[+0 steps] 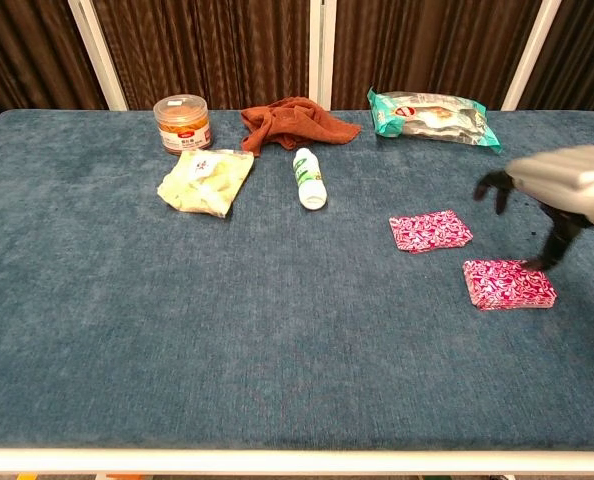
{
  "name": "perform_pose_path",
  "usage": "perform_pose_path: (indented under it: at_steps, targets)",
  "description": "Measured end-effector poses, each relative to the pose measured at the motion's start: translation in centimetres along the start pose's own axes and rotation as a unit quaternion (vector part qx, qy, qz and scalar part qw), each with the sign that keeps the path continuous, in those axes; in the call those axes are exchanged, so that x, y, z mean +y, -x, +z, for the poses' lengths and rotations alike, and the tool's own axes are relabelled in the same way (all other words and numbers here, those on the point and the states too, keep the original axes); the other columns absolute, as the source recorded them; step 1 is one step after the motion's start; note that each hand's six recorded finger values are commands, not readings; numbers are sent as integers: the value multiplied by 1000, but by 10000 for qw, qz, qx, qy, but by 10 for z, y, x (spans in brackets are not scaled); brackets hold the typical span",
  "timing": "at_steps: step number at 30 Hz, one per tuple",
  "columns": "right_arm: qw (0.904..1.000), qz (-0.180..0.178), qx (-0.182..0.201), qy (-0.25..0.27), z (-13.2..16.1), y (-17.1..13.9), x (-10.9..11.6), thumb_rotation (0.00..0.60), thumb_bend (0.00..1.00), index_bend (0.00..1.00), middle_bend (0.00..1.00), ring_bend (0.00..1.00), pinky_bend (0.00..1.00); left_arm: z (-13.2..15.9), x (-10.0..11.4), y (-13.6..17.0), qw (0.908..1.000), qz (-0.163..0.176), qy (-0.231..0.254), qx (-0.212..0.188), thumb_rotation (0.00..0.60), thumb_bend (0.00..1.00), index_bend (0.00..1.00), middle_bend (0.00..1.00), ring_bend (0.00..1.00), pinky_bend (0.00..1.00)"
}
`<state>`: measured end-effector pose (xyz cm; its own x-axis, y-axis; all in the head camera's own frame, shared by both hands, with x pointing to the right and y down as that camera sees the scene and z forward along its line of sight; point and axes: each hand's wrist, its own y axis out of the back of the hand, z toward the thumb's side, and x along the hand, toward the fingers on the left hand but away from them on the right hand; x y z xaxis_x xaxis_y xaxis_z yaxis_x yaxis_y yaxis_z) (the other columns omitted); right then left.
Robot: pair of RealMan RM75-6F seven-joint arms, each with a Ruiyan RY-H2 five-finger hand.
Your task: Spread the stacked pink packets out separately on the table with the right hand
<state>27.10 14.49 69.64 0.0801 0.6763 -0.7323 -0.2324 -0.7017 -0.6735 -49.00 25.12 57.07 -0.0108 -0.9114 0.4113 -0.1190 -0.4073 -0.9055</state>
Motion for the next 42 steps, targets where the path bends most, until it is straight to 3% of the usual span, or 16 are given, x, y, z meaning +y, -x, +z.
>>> perform_pose_path:
  at_steps: [13, 42]
  targets:
    - [9996, 259, 89, -108, -7, -6, -35, 600, 105, 191, 267, 840, 916, 1, -4, 1, 10000, -64, -20, 17, 600, 129, 90, 77, 0, 106]
    - [9991, 222, 206, -298, 11, 5, -41, 600, 140, 289, 318, 840, 915, -1, -2, 1, 10000, -37, 16, 36, 600, 129, 89, 77, 0, 106]
